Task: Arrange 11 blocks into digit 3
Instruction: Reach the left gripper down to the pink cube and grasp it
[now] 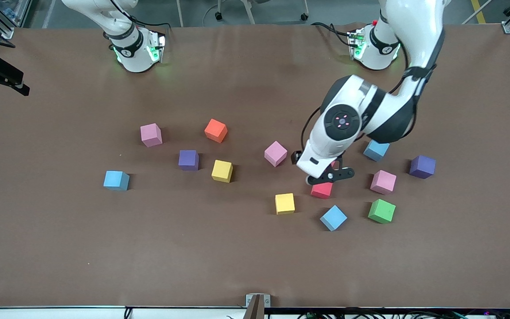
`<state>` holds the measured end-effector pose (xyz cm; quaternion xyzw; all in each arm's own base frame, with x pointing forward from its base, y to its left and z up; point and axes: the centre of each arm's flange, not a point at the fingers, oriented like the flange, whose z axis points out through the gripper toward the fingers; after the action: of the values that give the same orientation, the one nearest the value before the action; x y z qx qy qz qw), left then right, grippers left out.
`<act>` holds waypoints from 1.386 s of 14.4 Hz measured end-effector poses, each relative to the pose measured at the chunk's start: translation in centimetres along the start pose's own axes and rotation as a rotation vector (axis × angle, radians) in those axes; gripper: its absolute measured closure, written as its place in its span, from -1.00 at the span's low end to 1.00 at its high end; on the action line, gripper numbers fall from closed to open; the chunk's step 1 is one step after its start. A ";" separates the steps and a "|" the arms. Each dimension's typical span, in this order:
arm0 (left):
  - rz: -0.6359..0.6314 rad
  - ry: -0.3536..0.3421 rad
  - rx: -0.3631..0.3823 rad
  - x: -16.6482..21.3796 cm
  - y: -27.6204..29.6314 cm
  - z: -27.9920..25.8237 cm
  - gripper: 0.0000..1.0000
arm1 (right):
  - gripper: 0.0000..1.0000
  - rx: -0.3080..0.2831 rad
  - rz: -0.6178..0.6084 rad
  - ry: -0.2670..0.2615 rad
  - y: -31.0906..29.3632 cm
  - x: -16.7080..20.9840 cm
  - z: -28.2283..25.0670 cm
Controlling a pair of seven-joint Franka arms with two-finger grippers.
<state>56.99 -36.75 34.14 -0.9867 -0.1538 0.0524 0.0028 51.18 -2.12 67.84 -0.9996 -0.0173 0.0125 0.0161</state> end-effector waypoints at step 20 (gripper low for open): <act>-0.396 0.003 -0.058 -9.3 6.1 14.8 -1.00 | -1.00 -0.001 0.003 -0.027 0.2 1.3 1.6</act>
<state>48.53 -45.52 20.28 -0.9369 -0.3463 0.0449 -0.0149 52.43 -2.21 66.20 -0.9994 -0.0161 0.0259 0.0155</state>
